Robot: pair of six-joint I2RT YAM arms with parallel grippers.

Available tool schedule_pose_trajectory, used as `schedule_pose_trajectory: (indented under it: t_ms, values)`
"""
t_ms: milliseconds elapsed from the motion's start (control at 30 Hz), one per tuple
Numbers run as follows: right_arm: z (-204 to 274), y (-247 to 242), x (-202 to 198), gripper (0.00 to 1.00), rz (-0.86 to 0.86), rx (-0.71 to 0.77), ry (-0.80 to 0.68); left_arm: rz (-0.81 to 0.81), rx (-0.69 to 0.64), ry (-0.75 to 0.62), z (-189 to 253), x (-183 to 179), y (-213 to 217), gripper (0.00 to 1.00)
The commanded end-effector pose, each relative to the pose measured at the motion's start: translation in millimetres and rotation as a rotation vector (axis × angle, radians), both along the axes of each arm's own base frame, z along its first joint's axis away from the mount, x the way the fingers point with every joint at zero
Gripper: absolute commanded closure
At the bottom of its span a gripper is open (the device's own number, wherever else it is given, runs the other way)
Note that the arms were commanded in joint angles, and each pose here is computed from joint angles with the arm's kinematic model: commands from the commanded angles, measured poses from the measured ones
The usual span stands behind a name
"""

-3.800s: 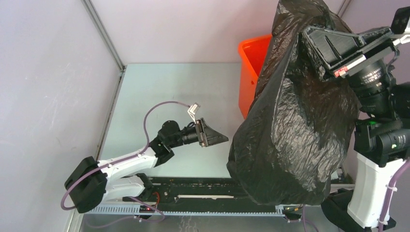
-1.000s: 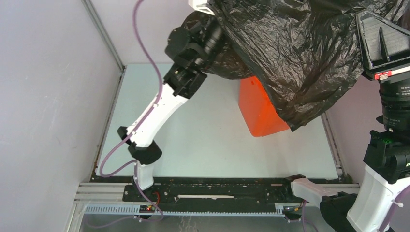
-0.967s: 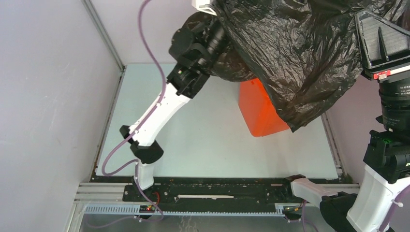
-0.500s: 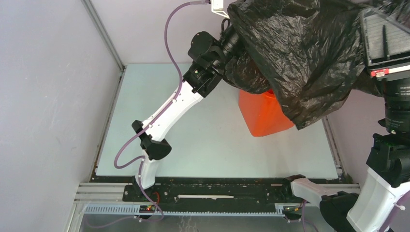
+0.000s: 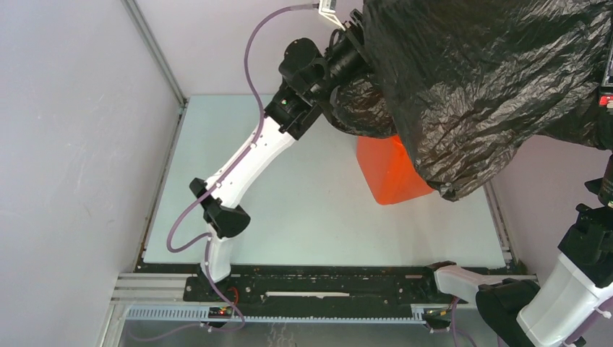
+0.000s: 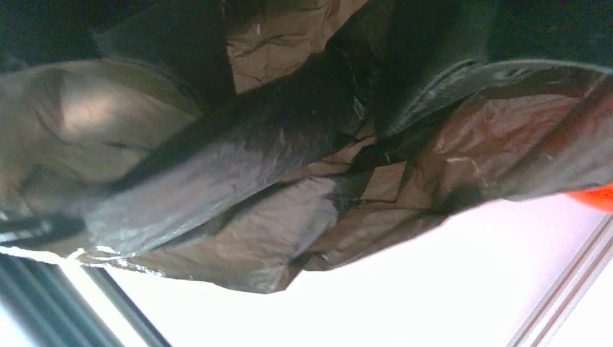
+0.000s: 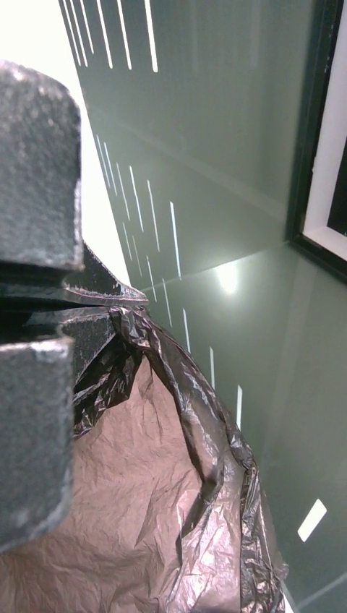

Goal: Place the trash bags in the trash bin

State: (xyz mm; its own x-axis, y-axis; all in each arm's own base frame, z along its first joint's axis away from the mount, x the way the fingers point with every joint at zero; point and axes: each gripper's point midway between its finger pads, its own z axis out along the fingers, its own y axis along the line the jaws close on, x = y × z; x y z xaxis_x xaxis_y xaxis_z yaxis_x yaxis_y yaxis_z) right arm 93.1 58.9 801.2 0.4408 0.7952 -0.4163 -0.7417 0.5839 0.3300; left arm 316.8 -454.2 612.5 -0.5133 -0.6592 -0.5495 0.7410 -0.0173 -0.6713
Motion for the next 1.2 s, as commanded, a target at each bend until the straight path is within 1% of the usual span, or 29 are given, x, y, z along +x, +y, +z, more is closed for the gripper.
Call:
schedule_pose_trajectory:
  t_ms: [0, 67, 167, 233, 300, 333, 467, 600, 667, 733, 800, 867, 900, 967, 1033, 1100, 1167]
  values:
    - [3, -11, 13, 1.00, -0.113, 0.002, -0.017, -0.116, 0.032, -0.034, 25, -39, 41, 0.22]
    - [7, -11, 11, 1.00, -0.122, 0.002, -0.040, -0.150, 0.062, -0.066, 28, -55, 55, 0.18]
    - [10, -11, 15, 1.00, -0.127, 0.003, -0.054, -0.183, 0.139, -0.079, 19, -75, 75, 0.16]
    - [10, -10, 20, 1.00, -0.136, -0.002, -0.056, -0.193, 0.195, -0.094, 7, -89, 87, 0.16]
    - [11, -13, 27, 1.00, -0.150, 0.015, -0.048, -0.174, 0.277, -0.099, -15, -97, 98, 0.15]
    - [11, -13, 30, 1.00, -0.154, 0.016, -0.047, -0.161, 0.302, -0.109, -21, -108, 111, 0.14]
    - [12, -11, 37, 1.00, -0.152, 0.014, -0.050, -0.149, 0.407, -0.081, -75, -127, 141, 0.12]
    - [18, -9, 38, 1.00, -0.144, 0.008, -0.063, -0.065, 0.536, -0.024, -133, -139, 172, 0.10]
    - [19, -9, 37, 1.00, -0.144, 0.010, -0.069, -0.019, 0.557, 0.033, -162, -141, 184, 0.10]
    - [19, -8, 40, 1.00, -0.138, 0.012, -0.063, 0.037, 0.516, 0.089, -190, -138, 190, 0.12]
    - [17, -6, 47, 1.00, -0.123, 0.017, -0.048, 0.086, 0.440, 0.123, -212, -137, 191, 0.11]
    - [15, -3, 56, 1.00, -0.104, 0.023, -0.028, 0.117, 0.368, 0.133, -226, -138, 183, 0.08]
    - [13, 3, 59, 1.00, -0.082, 0.003, -0.023, 0.120, 0.350, 0.141, -237, -138, 175, 0.06]
    - [10, 8, 67, 1.00, -0.064, -0.011, -0.007, 0.106, 0.313, 0.145, -240, -140, 154, 0.05]
    - [9, 10, 69, 1.00, -0.064, -0.027, -0.004, 0.091, 0.280, 0.200, -245, -137, 131, 0.06]
    - [10, 11, 67, 1.00, -0.070, -0.041, -0.006, 0.068, 0.188, 0.239, -243, -137, 112, 0.06]
    - [9, 11, 67, 1.00, -0.072, -0.044, -0.001, 0.056, 0.114, 0.241, -236, -139, 97, 0.05]
